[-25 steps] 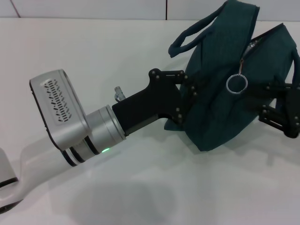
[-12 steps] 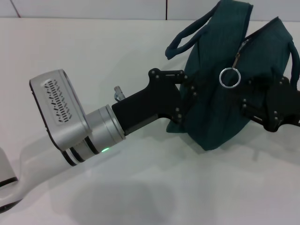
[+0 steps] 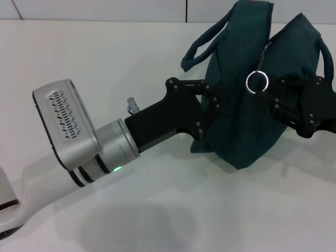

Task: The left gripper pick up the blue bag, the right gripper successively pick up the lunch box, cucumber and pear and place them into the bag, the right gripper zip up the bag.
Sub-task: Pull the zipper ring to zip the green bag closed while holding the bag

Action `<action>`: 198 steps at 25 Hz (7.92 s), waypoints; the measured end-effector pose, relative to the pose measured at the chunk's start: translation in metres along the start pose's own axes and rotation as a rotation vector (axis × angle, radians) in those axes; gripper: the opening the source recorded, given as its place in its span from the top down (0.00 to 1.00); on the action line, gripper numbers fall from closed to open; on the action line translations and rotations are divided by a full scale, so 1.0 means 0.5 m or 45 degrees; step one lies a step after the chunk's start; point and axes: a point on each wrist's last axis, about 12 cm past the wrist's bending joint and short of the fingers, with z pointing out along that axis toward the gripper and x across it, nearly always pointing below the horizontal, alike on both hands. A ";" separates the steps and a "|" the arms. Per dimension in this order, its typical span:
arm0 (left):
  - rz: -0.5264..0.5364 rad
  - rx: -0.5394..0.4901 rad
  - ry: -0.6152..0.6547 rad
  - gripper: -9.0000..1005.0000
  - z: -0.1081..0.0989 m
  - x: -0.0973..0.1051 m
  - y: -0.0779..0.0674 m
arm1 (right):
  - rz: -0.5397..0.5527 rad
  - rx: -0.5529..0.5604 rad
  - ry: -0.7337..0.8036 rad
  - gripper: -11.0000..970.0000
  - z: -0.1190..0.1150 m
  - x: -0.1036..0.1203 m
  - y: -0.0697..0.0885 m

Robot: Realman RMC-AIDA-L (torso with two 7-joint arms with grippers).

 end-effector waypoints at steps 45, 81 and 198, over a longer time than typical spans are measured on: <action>0.183 0.094 0.091 0.94 -0.045 0.016 -0.004 | -0.363 0.297 -0.267 0.98 -0.034 -0.026 -0.026; -0.405 -0.172 -0.111 0.79 -0.120 -0.016 0.035 | -0.456 0.301 -0.274 0.98 -0.022 -0.014 -0.018; -0.325 0.311 0.222 0.95 -0.037 -0.099 0.178 | -0.249 0.539 -0.017 0.81 -0.056 0.089 -0.034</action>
